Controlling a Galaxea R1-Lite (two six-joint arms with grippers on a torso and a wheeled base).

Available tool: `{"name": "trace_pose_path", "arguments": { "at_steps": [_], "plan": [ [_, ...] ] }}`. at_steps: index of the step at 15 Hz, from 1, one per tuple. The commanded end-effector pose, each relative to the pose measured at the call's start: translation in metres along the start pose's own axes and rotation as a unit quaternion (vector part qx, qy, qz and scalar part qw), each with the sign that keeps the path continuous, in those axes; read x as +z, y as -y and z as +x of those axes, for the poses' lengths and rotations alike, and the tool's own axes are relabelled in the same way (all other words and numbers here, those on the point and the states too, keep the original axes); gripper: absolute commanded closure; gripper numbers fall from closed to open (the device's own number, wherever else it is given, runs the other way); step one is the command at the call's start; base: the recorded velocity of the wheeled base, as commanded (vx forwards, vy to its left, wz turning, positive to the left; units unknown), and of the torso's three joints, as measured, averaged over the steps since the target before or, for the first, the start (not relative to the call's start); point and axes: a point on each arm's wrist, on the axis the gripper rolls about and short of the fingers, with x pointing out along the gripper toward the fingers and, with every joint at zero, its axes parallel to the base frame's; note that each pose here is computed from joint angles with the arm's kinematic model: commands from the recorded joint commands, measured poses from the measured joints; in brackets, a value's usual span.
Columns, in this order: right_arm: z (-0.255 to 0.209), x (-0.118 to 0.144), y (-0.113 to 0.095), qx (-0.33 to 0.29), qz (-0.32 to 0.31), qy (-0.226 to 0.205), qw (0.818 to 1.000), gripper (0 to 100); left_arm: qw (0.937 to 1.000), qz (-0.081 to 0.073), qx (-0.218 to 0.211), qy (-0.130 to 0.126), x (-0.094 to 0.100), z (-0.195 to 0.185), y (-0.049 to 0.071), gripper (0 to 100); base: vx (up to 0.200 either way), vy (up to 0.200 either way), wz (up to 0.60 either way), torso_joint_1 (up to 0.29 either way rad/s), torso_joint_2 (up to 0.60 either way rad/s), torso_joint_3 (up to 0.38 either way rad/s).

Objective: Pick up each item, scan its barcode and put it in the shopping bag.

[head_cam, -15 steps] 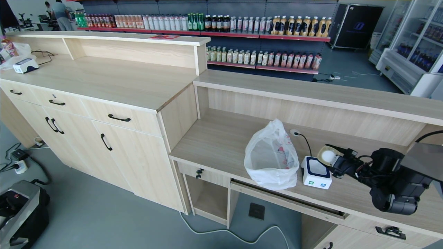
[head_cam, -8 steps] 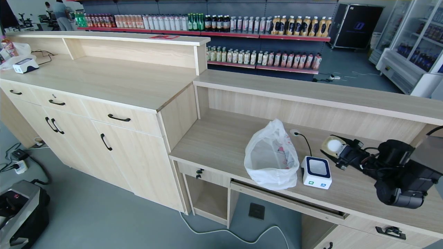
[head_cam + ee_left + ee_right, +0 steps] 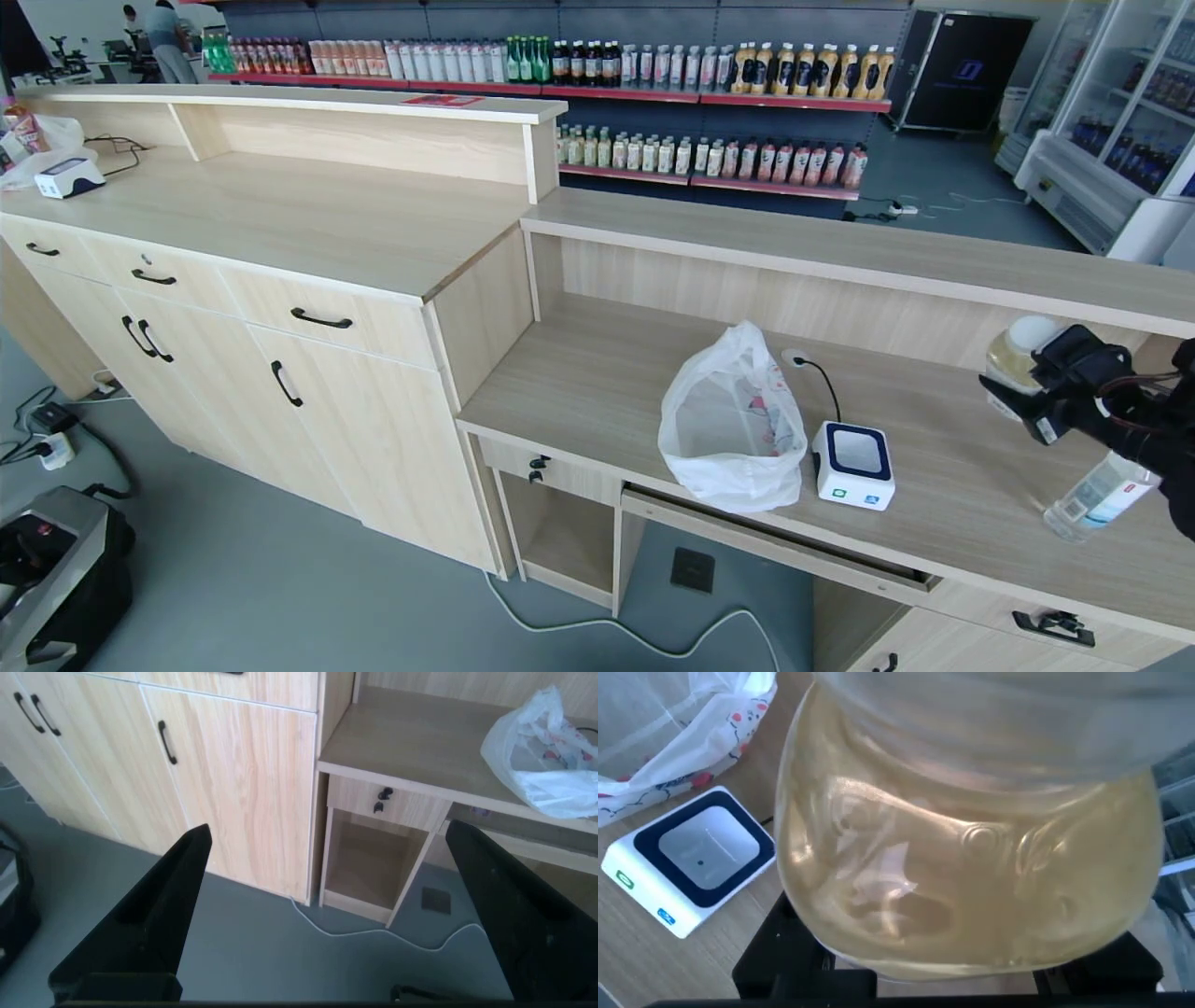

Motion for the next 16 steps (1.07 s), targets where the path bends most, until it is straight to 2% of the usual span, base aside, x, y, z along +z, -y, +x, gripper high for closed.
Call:
{"name": "trace_pose_path", "arguments": {
  "at_steps": [1, 2, 6, 7, 8, 10, 12, 14, 16],
  "plan": [
    [-0.027, 0.02, 0.026, -0.044, -0.012, 0.006, 0.999, 100, 1.0, 0.0, 0.0, -0.001, 0.0, 0.0, 0.0, 0, 0.0, 0.0, 0.0, 0.0, 0.0, 0.0],
    [-0.028, 0.021, 0.027, -0.043, 0.0, 0.008, 0.999, 100, 1.0, 0.0, -0.001, -0.001, 0.0, 0.0, 0.0, 0, 0.0, 0.0, 0.0, 0.0, 0.0, 0.0],
    [-0.023, 0.031, 0.024, -0.076, 0.035, 0.01, 0.996, 100, 1.0, 0.0, 0.0, 0.0, 0.0, 0.0, 0.0, 0, 0.0, 0.0, 0.6, 0.0, 0.0, 0.006],
    [-0.013, 0.04, 0.018, -0.103, 0.07, 0.013, 0.992, 100, 1.0, 0.0, -0.001, -0.001, 0.0, 0.0, 0.0, 0, 0.0, 0.0, 0.6, 0.002, 0.0, 0.007],
    [-0.002, 0.045, 0.01, -0.105, 0.117, 0.024, 0.987, 100, 1.0, 0.0, 0.0, -0.001, 0.0, 0.0, 0.0, 0, 0.0, 0.0, 0.6, 0.007, 0.01, 0.002],
    [0.013, 0.043, -0.005, -0.082, 0.164, 0.028, 0.983, 100, 1.0, 0.0, -0.001, -0.001, 0.0, 0.0, 0.0, 0, 0.0, 0.0, 0.0, 0.0, 0.0, 0.0],
    [0.033, 0.034, -0.028, -0.048, 0.263, 0.023, 0.963, 100, 1.0, 0.0, 0.0, -0.001, 0.0, 0.0, 0.0, 0, 0.0, 0.0, 0.0, 0.0, 0.0, 0.0],
    [0.05, 0.018, -0.049, -0.045, 0.324, -0.011, 0.945, 100, 1.0, 0.0, -0.001, -0.001, 0.0, 0.0, 0.0, 0, 0.0, 0.0, 0.0, 0.0, 0.0, 0.0],
    [0.064, 0.005, -0.074, -0.047, 0.35, -0.053, 0.934, 100, 1.0, 0.0, 0.0, -0.001, 0.0, 0.0, 0.0, 0, 0.0, 0.0, 0.0, 0.0, 0.0, 0.0]
  ]
}}
